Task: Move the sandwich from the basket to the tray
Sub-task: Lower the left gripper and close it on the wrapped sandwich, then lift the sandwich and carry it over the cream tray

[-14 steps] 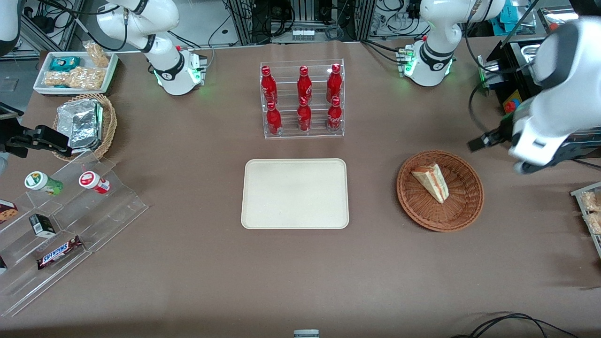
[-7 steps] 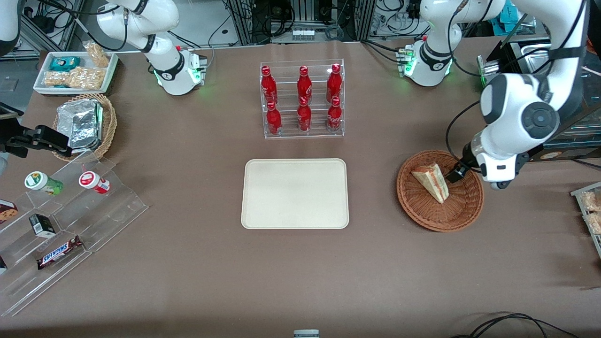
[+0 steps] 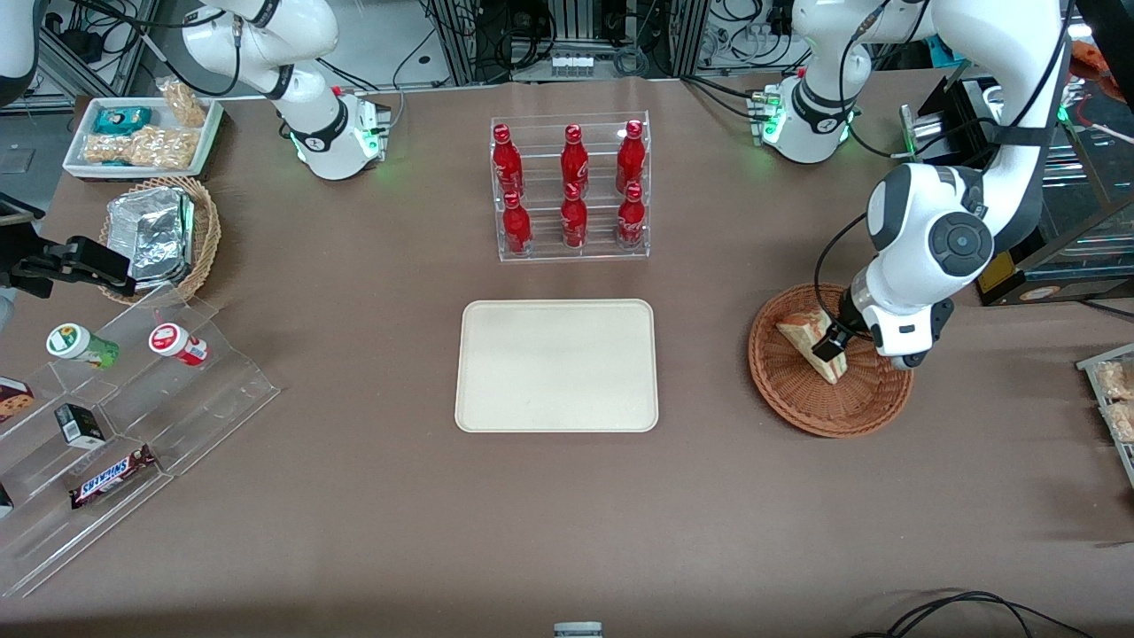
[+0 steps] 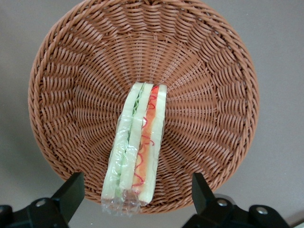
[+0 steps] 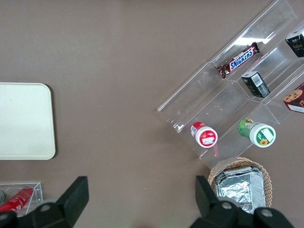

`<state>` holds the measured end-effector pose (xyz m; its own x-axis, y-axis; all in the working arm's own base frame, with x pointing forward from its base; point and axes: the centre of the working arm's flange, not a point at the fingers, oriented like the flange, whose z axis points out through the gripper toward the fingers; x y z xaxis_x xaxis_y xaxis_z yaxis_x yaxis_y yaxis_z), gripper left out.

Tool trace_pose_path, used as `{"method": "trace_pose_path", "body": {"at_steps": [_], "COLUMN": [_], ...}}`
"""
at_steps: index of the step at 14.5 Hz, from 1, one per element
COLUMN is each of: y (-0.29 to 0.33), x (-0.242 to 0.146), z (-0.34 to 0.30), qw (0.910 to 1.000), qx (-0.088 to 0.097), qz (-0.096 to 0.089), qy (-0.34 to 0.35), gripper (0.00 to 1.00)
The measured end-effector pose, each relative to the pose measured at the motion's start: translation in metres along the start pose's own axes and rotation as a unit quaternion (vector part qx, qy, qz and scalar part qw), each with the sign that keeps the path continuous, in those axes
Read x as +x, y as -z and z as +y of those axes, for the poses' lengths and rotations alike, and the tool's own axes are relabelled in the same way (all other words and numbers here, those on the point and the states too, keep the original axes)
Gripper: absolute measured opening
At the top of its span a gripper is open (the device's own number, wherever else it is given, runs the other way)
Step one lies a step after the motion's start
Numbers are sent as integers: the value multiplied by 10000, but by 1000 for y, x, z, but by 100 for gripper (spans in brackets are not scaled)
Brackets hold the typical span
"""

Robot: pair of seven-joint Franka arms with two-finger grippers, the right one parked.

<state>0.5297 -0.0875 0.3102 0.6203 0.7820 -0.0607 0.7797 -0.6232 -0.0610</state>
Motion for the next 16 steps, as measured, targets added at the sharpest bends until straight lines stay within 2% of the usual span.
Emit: {"method": "trace_pose_path", "body": {"at_steps": [9,10,13,14,16], "y": [-64,-65,-62,-60,-52], "x": [-9,-9,-6,-5,-3], "z": [3,3,4,5,7], "qw": [9986,9985,9987,9988,9989], "qx": [425,436,402,376,321], "qz": [-312,-320,-302,-286,-253], "qy": [-107,-101,-90,-112,-236], "gripper": [100,93,66,52,36]}}
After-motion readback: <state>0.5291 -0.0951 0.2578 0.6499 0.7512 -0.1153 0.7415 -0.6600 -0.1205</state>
